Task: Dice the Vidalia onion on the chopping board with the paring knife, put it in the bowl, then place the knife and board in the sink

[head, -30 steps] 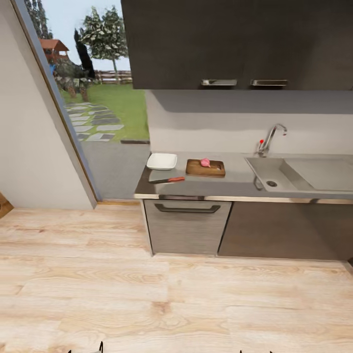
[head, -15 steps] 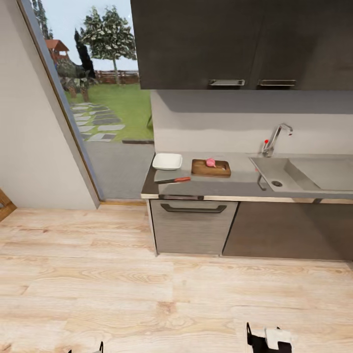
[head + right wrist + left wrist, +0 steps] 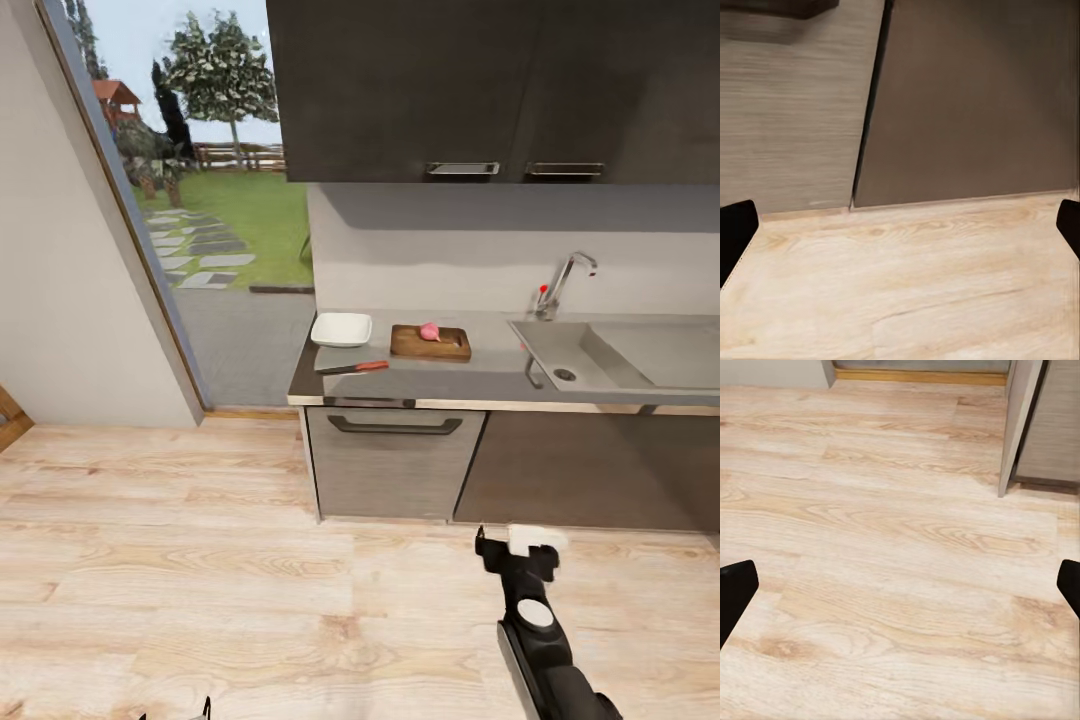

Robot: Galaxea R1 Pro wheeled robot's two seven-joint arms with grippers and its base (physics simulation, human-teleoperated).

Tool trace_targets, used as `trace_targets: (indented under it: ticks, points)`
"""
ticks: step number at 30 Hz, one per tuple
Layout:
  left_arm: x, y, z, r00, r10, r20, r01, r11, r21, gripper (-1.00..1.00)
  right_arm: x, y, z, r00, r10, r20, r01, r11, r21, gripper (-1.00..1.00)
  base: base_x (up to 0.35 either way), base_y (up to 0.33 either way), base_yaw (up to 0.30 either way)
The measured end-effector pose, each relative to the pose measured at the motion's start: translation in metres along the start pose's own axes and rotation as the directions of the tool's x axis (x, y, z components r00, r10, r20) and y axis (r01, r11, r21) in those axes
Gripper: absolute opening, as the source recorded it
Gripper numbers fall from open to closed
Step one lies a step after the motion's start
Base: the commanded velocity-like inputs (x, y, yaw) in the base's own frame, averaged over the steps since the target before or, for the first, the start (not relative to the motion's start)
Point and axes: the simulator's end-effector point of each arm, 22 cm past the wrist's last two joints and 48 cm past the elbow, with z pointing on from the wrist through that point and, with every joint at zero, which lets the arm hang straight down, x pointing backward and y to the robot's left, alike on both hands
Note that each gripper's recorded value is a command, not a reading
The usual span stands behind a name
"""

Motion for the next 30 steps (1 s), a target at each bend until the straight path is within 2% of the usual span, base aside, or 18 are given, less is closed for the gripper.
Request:
trace_targets:
  ticks: [2, 6, 13, 22, 30]
  points:
    - [0.0, 0.0, 0.0, 1.0, 0.0, -0.001, 0.0, 1.0, 0.0, 1.0, -0.029, 0.008, 0.005, 1.0, -0.012, 0.011, 0.012, 1.0, 0.023, 1.0, 0.0, 0.0, 0.0]
    - [0.001, -0.003, -0.001, 1.0, -0.003, -0.002, 0.003, 1.0, 0.002, 1.0, -0.087, 0.03, 0.011, 1.0, -0.004, 0.018, 0.003, 1.0, 0.023, 1.0, 0.0, 0.0, 0.0]
    - [0.0, -0.002, -0.001, 1.0, -0.003, -0.002, 0.003, 1.0, 0.002, 1.0, -0.152, 0.041, 0.017, 0.999, 0.004, 0.038, -0.005, 1.0, 0.022, 1.0, 0.031, 0.0, 0.0]
    - [0.0, -0.002, -0.001, 1.0, -0.002, -0.001, 0.002, 1.0, 0.001, 1.0, -0.233, 0.041, 0.018, 0.997, 0.009, 0.073, -0.011, 1.0, 0.023, 1.0, 0.171, 0.025, 0.0]
    - [0.0, -0.002, -0.001, 1.0, -0.002, -0.001, 0.002, 1.0, 0.001, 1.0, -0.328, 0.032, 0.008, 0.993, 0.008, 0.121, -0.012, 0.999, 0.032, 1.0, 0.283, 0.107, 0.0]
